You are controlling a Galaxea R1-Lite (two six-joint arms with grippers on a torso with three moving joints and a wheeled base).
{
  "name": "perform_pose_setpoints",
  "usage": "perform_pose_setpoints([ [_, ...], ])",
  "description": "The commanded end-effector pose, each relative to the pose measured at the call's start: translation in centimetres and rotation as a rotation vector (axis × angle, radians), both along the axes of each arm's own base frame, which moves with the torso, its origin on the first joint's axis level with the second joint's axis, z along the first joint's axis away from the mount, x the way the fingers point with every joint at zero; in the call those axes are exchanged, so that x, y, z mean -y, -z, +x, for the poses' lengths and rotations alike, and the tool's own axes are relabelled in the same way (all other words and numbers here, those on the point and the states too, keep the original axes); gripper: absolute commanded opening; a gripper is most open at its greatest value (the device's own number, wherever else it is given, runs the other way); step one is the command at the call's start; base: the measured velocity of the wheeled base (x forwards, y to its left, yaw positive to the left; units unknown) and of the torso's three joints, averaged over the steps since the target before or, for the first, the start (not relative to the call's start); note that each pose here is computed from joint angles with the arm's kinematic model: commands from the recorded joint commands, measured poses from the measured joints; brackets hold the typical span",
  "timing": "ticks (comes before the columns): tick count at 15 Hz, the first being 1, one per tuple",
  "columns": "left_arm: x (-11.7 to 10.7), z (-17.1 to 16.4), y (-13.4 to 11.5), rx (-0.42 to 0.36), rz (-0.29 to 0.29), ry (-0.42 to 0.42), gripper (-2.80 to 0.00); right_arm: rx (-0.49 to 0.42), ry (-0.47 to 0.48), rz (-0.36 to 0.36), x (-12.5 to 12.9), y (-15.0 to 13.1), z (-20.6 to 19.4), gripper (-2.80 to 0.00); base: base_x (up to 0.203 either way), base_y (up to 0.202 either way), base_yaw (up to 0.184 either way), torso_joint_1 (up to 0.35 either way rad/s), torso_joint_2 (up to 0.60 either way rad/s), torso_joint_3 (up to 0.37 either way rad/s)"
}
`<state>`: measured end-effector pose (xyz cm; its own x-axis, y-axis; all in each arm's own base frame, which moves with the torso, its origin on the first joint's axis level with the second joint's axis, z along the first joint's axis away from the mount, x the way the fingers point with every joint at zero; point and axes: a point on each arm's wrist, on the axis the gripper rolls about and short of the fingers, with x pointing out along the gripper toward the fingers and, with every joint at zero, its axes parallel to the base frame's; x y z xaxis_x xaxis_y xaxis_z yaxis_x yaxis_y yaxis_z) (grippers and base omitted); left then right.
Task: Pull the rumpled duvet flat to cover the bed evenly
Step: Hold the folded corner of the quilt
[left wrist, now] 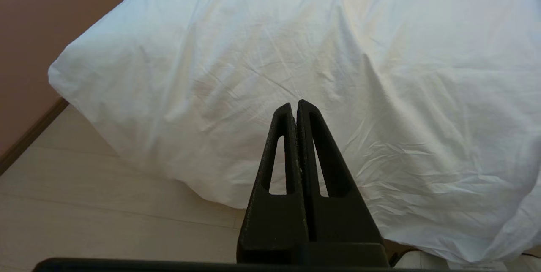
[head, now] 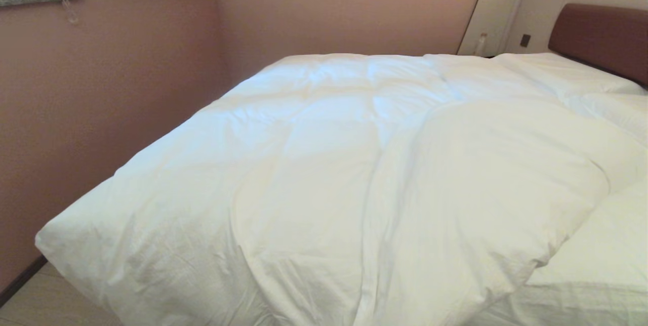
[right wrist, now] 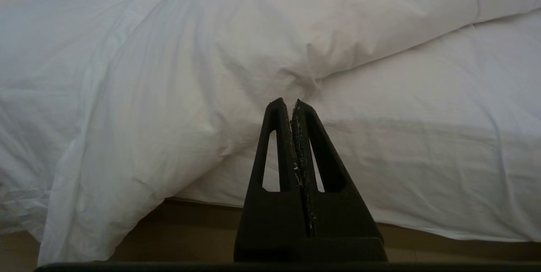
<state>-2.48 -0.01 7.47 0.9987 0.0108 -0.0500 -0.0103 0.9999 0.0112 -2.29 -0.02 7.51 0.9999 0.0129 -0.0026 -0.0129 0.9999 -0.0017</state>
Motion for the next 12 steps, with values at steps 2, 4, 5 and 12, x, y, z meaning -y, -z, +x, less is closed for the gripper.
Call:
perform_pose_setpoints([
  [2, 0.0, 0.0, 0.0, 0.001, 0.000, -0.001, -2.80, -0.001, -0.001, 0.000, 0.0, 0.0, 0.0, -2.80, 0.000, 0.000, 0.000, 0.000, 0.00, 0.000],
  [4, 0.0, 0.0, 0.0, 0.001, 0.000, -0.001, -2.80, 0.001, -0.002, -0.003, 0.0, 0.0, 0.0, -2.80, 0.000, 0.000, 0.000, 0.000, 0.00, 0.000],
  [5, 0.0, 0.0, 0.0, -0.001, 0.000, -0.001, -2.80, 0.001, -0.002, -0.006, 0.0, 0.0, 0.0, -2.80, 0.000, 0.000, 0.000, 0.000, 0.00, 0.000],
  [12, 0.0, 0.0, 0.0, -0.001, 0.000, -0.001, -2.80, 0.041, -0.008, -0.014, 0.0, -3.6, -1.5, -2.80, 0.000, 0.000, 0.000, 0.000, 0.00, 0.000],
])
